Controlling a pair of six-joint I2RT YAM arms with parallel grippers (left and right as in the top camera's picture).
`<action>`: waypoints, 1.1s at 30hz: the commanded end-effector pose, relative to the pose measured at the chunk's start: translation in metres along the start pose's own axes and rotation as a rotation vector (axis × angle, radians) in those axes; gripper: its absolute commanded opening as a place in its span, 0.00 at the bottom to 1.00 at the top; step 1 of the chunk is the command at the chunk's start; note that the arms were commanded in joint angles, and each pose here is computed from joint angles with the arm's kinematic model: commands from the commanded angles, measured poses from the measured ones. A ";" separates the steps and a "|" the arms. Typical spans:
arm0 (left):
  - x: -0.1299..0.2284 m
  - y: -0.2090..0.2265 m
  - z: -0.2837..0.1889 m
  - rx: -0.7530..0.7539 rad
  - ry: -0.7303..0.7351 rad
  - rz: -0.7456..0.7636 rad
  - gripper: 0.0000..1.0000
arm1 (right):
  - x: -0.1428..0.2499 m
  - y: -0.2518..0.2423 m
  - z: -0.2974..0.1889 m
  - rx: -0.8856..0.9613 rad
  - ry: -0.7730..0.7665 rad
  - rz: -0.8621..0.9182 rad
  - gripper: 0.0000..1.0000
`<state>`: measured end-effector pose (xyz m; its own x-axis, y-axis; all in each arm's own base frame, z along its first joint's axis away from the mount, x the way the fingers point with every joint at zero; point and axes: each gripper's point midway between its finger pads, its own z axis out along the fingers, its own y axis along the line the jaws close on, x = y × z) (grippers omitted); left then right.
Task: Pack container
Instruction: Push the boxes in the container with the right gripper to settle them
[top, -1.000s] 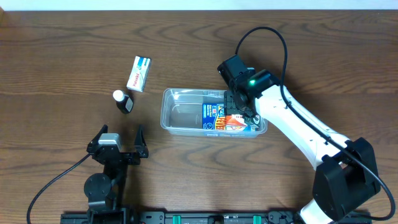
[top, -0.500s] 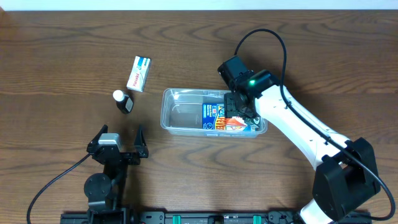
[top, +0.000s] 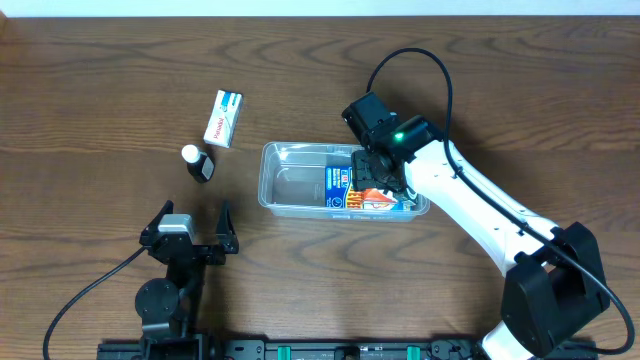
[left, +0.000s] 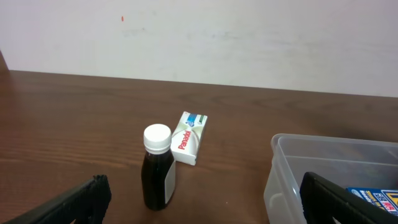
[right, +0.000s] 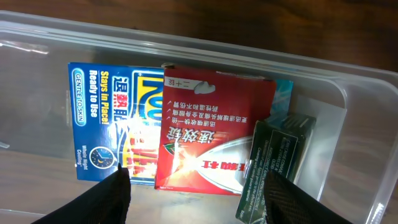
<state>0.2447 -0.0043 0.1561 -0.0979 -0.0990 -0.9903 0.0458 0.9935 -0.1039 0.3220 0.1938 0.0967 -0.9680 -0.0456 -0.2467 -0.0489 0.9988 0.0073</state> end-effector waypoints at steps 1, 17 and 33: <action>0.015 0.000 0.001 0.008 0.045 -0.007 0.98 | 0.003 0.000 0.006 0.010 0.011 -0.022 0.66; 0.015 0.000 0.001 0.008 0.046 -0.008 0.98 | 0.019 -0.007 0.037 0.025 0.040 -0.022 0.67; 0.015 0.000 0.001 0.008 0.045 -0.007 0.98 | 0.013 0.018 0.037 -0.094 0.020 -0.059 0.66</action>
<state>0.2447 -0.0043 0.1561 -0.0979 -0.0990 -0.9903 0.0458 0.9935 -0.1039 0.3222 0.2066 0.0642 -0.9641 -0.0823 -0.2526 -0.1023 0.9925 0.0670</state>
